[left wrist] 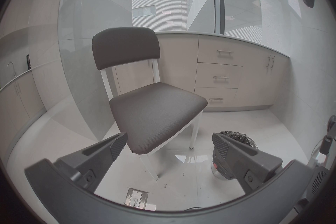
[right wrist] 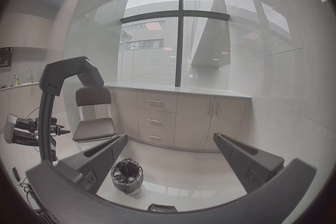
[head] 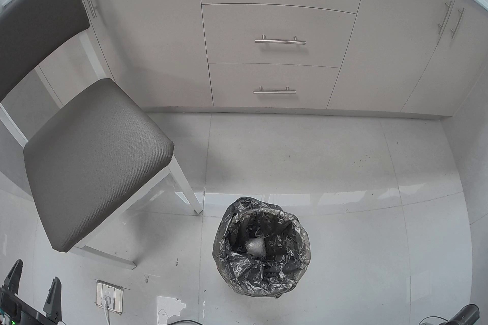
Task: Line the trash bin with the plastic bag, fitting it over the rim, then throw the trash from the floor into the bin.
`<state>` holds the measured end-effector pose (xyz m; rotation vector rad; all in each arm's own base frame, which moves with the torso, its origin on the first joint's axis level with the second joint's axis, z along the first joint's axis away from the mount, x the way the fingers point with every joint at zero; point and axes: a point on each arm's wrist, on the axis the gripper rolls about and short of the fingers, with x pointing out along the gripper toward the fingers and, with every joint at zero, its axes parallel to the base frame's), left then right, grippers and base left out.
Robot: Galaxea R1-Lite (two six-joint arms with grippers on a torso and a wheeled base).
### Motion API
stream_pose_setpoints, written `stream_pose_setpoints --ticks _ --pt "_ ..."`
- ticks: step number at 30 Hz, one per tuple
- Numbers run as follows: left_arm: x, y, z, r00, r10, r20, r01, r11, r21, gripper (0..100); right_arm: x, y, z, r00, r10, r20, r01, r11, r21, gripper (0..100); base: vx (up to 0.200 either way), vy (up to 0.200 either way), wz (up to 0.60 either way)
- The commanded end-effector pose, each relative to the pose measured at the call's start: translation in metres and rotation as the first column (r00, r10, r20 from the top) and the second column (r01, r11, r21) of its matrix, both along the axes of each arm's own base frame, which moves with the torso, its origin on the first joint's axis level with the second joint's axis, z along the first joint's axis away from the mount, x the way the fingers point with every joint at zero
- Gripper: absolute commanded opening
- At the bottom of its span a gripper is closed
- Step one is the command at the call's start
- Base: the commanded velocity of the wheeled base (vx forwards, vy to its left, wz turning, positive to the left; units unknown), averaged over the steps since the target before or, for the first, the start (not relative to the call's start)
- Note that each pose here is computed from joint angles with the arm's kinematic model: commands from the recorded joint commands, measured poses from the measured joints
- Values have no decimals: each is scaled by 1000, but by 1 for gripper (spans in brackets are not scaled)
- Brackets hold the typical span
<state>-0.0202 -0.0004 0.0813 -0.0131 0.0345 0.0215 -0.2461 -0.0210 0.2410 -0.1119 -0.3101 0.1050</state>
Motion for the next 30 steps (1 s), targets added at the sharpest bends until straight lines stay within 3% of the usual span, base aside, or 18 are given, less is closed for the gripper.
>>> stream_pose_setpoints --ticks 1,4,8,10,11,17,20,23,25,26,27,29,30 --pt "-3 0 -6 999 -20 33 20 1000 1 100 0 1 -1 999 -1 -34 0 1000 -20 100 0 0 0" --pt "-3 0 -6 999 -20 33 20 1000 4 100 -1 0 -11 993 8 -122 -9 1000 -7 100 0 0 0" --pt "-3 0 -6 999 -20 33 20 1000 4 100 -6 2 -25 966 27 -257 3 993 116 100 0 0 0" --pt "-3 0 -6 999 -20 33 20 1000 4 100 -9 8 -30 963 14 -268 26 989 143 100 0 0 0" --pt "-3 0 -6 999 -20 33 20 1000 4 100 -8 32 -39 965 -73 -252 114 982 151 100 0 0 0" --pt "-3 0 -6 999 -20 33 20 1000 4 100 -7 23 -50 972 -23 -233 58 987 147 100 0 0 0" --pt "-3 0 -6 999 -20 33 20 1000 4 100 4 23 -53 956 21 -293 44 976 213 100 0 0 0" --pt "-3 0 -6 999 -20 33 20 1000 4 100 44 23 -54 933 61 -354 56 949 309 100 0 0 0" --pt "-3 0 -6 999 -20 33 20 1000 4 100 83 23 -59 926 61 -372 69 943 326 100 0 0 0" --pt "-3 0 -6 999 -20 33 20 1000 4 100 83 23 -59 926 61 -372 69 943 326 100 0 0 0" --pt "-3 0 -6 999 -20 33 20 1000 4 100 125 23 -70 936 46 -350 75 942 326 100 0 0 0" --pt "-3 0 -6 999 -20 33 20 1000 4 100 155 22 -81 953 35 -301 67 944 322 100 0 0 0" --pt "-3 0 -6 999 -20 33 20 1000 4 100 186 22 -98 978 7 -210 60 949 311 100 0 0 0"
